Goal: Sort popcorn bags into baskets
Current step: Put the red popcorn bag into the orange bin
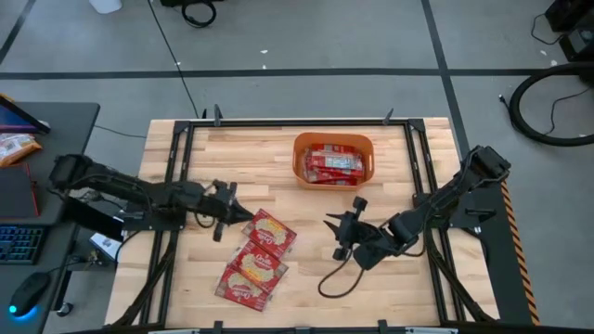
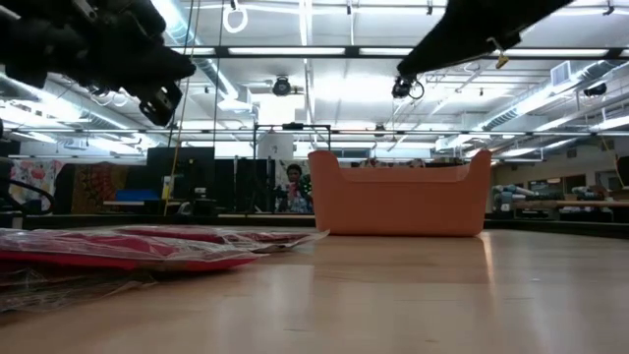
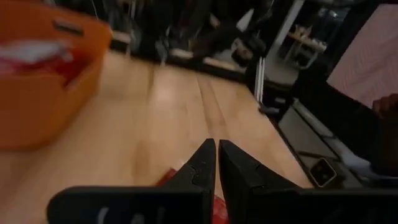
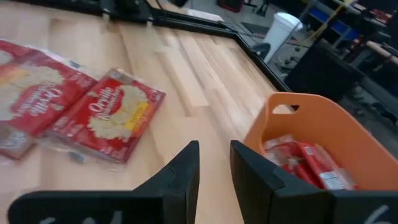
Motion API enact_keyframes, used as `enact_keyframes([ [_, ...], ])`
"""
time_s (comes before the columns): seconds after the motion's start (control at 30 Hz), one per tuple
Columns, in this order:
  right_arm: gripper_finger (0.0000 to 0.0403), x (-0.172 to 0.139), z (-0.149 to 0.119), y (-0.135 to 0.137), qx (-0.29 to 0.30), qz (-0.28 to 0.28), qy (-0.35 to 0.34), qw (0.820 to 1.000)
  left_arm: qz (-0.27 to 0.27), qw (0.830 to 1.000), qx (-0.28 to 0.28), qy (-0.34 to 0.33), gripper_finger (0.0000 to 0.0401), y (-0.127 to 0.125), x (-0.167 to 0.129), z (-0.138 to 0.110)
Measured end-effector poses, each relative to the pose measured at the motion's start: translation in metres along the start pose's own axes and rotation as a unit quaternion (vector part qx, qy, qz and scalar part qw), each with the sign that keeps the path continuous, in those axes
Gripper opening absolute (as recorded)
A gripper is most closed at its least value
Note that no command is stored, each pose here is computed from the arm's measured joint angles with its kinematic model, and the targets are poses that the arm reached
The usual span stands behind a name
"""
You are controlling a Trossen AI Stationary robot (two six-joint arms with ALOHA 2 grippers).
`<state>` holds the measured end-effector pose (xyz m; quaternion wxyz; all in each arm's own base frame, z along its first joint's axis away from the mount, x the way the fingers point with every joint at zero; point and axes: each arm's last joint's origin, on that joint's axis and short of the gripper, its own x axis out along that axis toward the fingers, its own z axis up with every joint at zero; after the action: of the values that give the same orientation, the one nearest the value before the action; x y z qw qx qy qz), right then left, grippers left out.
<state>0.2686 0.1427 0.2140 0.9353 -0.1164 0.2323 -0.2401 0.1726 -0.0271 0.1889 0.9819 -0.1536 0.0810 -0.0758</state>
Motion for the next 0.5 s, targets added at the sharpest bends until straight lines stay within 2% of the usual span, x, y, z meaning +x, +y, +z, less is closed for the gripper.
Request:
enact_keyframes([
  [0.13,0.0094,-0.007,-0.01,0.006,-0.036,0.006,-0.01,0.999,0.029,0.998,-0.011,0.053,0.0025,-0.01,0.02,0.0],
  [0.33,0.0094,-0.021,-0.006,0.005,-0.072,0.008,-0.029,0.997,0.098,0.981,0.034,0.164,0.0027,-0.025,0.05,-0.002],
  [0.5,0.0094,-0.025,-0.007,0.002,-0.087,0.004,-0.025,0.996,0.142,0.96,0.076,0.227,0.0064,-0.04,0.068,-0.006],
])
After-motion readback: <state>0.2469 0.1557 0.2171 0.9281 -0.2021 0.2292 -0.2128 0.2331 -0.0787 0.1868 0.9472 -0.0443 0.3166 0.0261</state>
